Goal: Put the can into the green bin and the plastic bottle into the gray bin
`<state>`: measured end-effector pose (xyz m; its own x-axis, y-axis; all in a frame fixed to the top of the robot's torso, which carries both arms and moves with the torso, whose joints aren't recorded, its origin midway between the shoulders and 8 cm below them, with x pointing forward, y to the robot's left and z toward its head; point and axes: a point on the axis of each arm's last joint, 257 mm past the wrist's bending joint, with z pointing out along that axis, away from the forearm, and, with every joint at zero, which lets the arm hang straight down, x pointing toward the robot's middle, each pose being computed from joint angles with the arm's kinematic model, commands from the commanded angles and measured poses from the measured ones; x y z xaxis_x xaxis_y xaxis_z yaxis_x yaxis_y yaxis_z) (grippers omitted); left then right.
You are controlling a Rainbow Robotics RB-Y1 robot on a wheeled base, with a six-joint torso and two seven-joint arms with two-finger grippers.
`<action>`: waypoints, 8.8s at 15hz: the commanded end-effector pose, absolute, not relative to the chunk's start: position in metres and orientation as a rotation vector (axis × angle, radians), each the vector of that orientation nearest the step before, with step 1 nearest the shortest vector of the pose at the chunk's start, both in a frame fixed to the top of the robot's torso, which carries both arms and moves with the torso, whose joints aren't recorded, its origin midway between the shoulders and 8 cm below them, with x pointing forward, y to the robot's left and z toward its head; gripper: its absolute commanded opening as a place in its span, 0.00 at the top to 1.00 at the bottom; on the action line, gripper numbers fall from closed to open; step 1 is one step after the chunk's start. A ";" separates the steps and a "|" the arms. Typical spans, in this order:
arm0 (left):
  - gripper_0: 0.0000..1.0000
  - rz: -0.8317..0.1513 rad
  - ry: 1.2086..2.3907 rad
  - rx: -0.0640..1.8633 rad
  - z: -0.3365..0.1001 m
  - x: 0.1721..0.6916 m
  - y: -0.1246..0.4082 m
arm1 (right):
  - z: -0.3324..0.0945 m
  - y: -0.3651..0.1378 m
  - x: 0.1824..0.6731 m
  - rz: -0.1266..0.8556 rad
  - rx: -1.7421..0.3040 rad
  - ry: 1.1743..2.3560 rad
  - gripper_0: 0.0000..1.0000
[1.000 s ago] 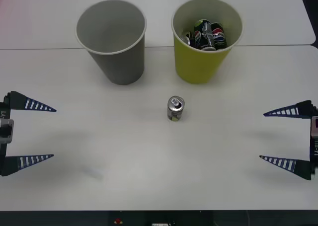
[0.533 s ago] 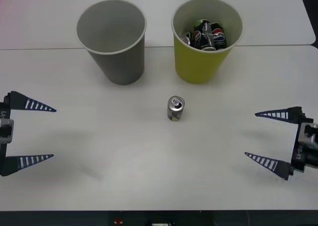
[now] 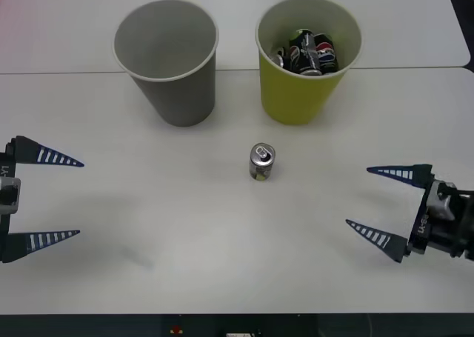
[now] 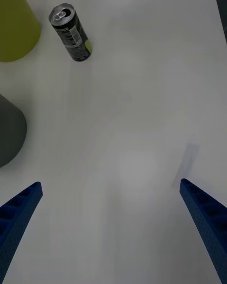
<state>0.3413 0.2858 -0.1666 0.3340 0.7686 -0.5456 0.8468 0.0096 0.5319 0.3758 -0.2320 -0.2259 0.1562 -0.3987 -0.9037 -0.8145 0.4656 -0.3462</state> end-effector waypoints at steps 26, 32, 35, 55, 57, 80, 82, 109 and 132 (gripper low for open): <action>0.00 -0.118 1.444 1.762 -0.167 0.341 0.286 | -0.272 -0.098 0.474 0.603 -0.921 1.391 0.00; 0.00 -0.118 1.444 1.762 -0.167 0.341 0.286 | -0.275 -0.061 0.499 0.610 -0.933 1.388 0.00; 0.00 -0.118 1.444 1.762 -0.167 0.341 0.286 | -0.274 -0.046 0.507 0.613 -0.934 1.385 0.00; 0.00 -0.118 1.444 1.762 -0.167 0.341 0.286 | -0.264 -0.043 0.503 0.621 -0.988 1.337 1.00; 0.00 -0.118 1.444 1.762 -0.167 0.341 0.286 | -0.261 -0.046 0.501 0.626 -1.006 1.326 1.00; 0.00 -0.118 1.444 1.762 -0.167 0.341 0.286 | -0.144 -0.111 0.441 0.732 -1.055 1.633 1.00; 0.00 -0.118 1.444 1.762 -0.167 0.341 0.286 | -0.133 -0.115 0.435 0.733 -1.061 1.645 1.00; 0.00 -0.118 1.444 1.762 -0.167 0.341 0.286 | -0.006 -0.191 0.482 0.382 -1.027 2.130 1.00; 0.00 -0.118 1.444 1.762 -0.167 0.341 0.286 | -0.009 -0.133 0.611 0.096 -1.024 2.298 0.00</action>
<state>0.3413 0.2858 -0.1666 0.3340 0.7686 -0.5456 0.8468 0.0096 0.5319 0.6119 -0.1328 -0.0091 -0.5139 -0.6481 -0.5621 -0.6918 0.7005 -0.1751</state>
